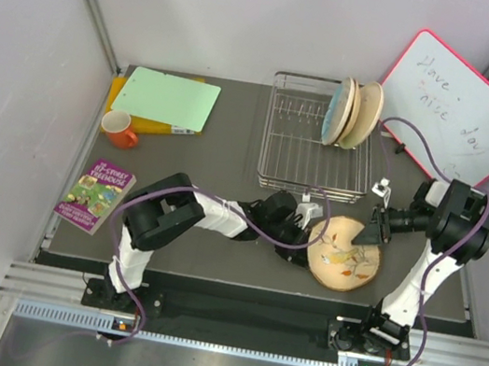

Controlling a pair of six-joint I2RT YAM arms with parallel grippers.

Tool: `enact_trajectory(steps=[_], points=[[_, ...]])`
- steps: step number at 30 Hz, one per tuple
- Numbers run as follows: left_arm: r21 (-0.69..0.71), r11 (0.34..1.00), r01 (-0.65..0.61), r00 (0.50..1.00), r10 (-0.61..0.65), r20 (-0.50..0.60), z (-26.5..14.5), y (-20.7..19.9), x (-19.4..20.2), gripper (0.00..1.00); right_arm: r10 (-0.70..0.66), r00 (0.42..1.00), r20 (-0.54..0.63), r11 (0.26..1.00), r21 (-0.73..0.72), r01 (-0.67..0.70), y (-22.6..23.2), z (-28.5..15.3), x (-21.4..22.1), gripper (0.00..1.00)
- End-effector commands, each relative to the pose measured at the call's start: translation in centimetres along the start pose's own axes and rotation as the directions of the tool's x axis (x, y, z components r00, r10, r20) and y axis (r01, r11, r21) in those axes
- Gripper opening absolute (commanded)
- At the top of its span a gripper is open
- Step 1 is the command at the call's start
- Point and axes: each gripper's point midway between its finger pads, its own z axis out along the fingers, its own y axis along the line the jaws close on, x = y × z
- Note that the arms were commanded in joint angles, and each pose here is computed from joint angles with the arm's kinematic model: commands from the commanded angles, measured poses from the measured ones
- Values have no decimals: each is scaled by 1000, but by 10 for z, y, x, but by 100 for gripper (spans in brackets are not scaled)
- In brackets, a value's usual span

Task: Load the plates into the dish rack

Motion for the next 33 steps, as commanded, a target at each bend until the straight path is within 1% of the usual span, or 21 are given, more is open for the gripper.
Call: enact_trajectory(steps=[1, 3, 5, 7, 9, 11, 13, 14, 15, 17, 19, 20, 23, 25, 27, 28, 29, 30, 31, 32, 33], points=[[-30, 995, -95, 989, 98, 113, 6, -2, -35, 15, 46, 973, -225, 991, -112, -73, 40, 10, 45, 38], [-38, 995, -96, 988, 100, 116, 6, -1, -36, 15, 29, 972, -232, 992, -112, -56, 43, 10, 45, 34], [-41, 993, -109, 987, 113, 116, 7, -1, -38, 15, 25, 970, -242, 992, -116, -54, 45, 10, 48, 33], [-58, 992, -114, 986, 120, 119, 9, 0, -42, 15, 9, 969, -248, 992, -118, -40, 47, 10, 49, 29], [-88, 989, -122, 984, 132, 119, 10, 4, -44, 14, -1, 964, -266, 991, -127, -34, 50, 12, 53, 28], [-116, 984, -137, 982, 150, 114, 10, 6, -48, 13, -22, 957, -290, 990, -140, -20, 55, 15, 57, 30], [-142, 978, -152, 978, 170, 124, 9, 6, -55, 13, -33, 954, -299, 989, -149, -13, 58, 16, 60, 27], [-149, 975, -164, 976, 183, 118, 9, 8, -55, 13, -35, 954, -299, 989, -150, -11, 59, 16, 60, 24], [-157, 972, -173, 974, 193, 117, 7, 7, -57, 13, -38, 955, -295, 989, -150, -7, 59, 16, 60, 13], [-186, 964, -189, 970, 213, 119, 6, 10, -62, 13, -41, 957, -288, 989, -147, -2, 60, 16, 59, 3], [-194, 959, -206, 965, 232, 122, 5, 8, -67, 13, -41, 961, -272, 991, -137, 4, 59, 13, 57, 0], [-194, 957, -216, 964, 241, 115, 4, 7, -67, 16, -34, 967, -252, 993, -121, 3, 57, 9, 55, 0], [-175, 959, -224, 966, 242, 88, -3, 1, -64, 19, -30, 978, -205, 997, -77, 15, 52, -2, 50, 0], [-177, 955, -236, 966, 251, 68, -14, 2, -58, 31, -60, 980, -191, 998, -43, 53, 49, -12, 50, 0], [-174, 941, -289, 953, 300, 43, -27, 0, -59, 38, -94, 980, -176, 996, -15, 93, 49, -19, 48, 0], [-176, 938, -297, 953, 303, 6, -34, 1, -54, 40, -135, 976, -169, 990, 13, 139, 50, -24, 43, 0], [-174, 923, -344, 938, 346, -17, -42, 2, -54, 41, -150, 976, -156, 987, 37, 158, 49, -29, 40, 0], [-194, 910, -367, 928, 373, -3, -55, 1, -65, 42, -165, 974, -152, 983, 53, 175, 50, -32, 37, 0], [-212, 891, -402, 913, 407, -22, -64, 4, -69, 43, -195, 971, -141, 975, 79, 208, 52, -36, 31, 0], [-244, 883, -401, 910, 414, 2, -77, 11, -83, 43, -215, 967, -135, 968, 98, 229, 51, -40, 25, 0], [-268, 872, -409, 900, 434, 39, -92, 8, -97, 43, -224, 967, -125, 965, 112, 238, 50, -42, 21, 0]])
